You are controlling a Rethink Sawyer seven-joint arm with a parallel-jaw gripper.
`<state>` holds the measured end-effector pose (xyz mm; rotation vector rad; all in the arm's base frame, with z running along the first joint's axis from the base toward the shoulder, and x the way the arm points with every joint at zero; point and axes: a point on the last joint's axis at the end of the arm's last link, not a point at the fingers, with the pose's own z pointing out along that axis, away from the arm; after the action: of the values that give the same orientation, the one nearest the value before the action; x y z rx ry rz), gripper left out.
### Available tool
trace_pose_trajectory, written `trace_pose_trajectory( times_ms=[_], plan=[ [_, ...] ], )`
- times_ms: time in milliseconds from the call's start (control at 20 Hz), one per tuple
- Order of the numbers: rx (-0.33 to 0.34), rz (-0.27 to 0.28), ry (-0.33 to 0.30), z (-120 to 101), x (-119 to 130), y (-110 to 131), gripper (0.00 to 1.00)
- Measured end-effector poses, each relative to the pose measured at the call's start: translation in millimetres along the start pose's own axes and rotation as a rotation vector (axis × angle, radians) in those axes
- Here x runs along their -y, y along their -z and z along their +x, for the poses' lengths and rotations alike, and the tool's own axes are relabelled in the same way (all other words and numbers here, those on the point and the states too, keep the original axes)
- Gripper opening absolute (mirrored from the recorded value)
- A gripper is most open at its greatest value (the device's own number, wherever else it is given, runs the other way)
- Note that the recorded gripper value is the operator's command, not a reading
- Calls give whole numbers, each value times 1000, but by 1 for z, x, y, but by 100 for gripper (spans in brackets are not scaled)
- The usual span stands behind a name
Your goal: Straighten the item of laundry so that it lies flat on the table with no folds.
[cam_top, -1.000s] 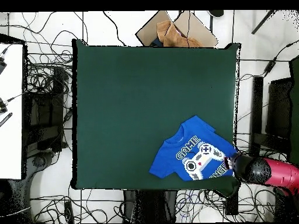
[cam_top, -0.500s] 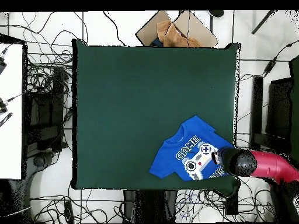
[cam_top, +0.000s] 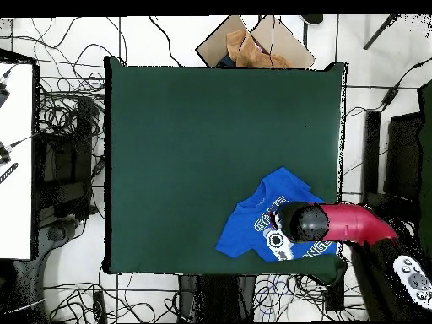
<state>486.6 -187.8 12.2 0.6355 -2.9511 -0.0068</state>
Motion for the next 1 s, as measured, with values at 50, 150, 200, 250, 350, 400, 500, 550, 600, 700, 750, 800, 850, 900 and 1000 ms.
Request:
trace_pose_trajectory(
  times_ms=[50,150,200,250,350,400,500,550,600,700,750,800,850,900,1000],
  plan=[
    [13,6,2,-8,-12,0,100],
    [32,15,-7,-17,-23,-1,100],
    [39,18,-10,-20,-26,-1,100],
    [53,24,-15,-24,-29,-1,100],
    [91,34,-42,-36,-39,-4,100],
    [105,35,-51,-40,-42,-6,100],
    [126,38,-71,-44,-48,-11,100],
    [136,37,-83,-47,-51,-15,100],
    [140,38,-90,-48,-53,-17,100],
    [147,47,-99,-50,-60,-25,100],
    [148,53,-100,-51,-62,-28,100],
    [148,55,-101,-51,-63,-30,100],
    [149,63,-102,-51,-66,-33,100],
    [150,77,-107,-52,-72,-38,100],
    [151,82,-109,-52,-75,-40,100]
  ],
)
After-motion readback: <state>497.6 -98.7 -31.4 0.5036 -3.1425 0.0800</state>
